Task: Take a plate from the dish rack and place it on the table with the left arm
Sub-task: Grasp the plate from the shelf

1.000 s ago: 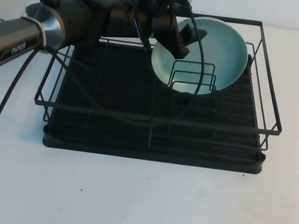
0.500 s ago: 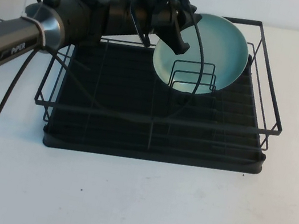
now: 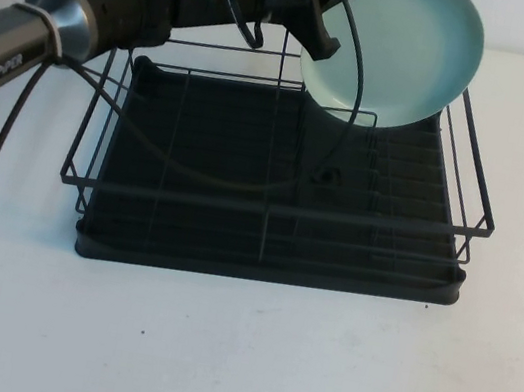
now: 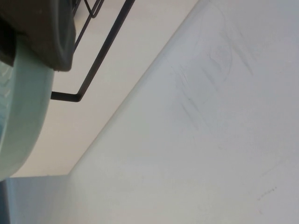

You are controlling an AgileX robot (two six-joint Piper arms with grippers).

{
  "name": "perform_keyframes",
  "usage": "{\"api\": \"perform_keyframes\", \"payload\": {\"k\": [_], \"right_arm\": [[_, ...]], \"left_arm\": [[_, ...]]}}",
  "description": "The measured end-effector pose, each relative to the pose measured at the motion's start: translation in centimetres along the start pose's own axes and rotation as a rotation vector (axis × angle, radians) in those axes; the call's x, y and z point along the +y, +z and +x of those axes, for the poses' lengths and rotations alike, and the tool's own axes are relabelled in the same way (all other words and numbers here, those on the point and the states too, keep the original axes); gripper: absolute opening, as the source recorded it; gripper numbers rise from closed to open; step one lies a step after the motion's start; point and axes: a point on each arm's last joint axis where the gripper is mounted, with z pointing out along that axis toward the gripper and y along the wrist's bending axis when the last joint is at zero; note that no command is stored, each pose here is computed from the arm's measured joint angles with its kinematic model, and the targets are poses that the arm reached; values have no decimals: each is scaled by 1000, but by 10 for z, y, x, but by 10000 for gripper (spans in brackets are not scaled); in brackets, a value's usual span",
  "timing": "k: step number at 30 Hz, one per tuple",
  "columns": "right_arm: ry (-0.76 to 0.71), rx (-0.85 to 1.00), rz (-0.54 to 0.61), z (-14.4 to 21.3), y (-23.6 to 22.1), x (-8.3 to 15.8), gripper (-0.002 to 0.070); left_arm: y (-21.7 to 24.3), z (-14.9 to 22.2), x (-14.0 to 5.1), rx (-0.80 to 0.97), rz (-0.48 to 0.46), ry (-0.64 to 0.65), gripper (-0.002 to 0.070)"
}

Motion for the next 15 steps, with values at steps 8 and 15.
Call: {"api": "perform_keyframes", "payload": {"k": [8,15], "right_arm": [[0,0,0,0,0,0,-20],[0,0,0,0,0,0,-20]], "left_arm": [[-4,2,6,2,-12,-1,28],[-4,2,6,1,-10,15,27]]}}
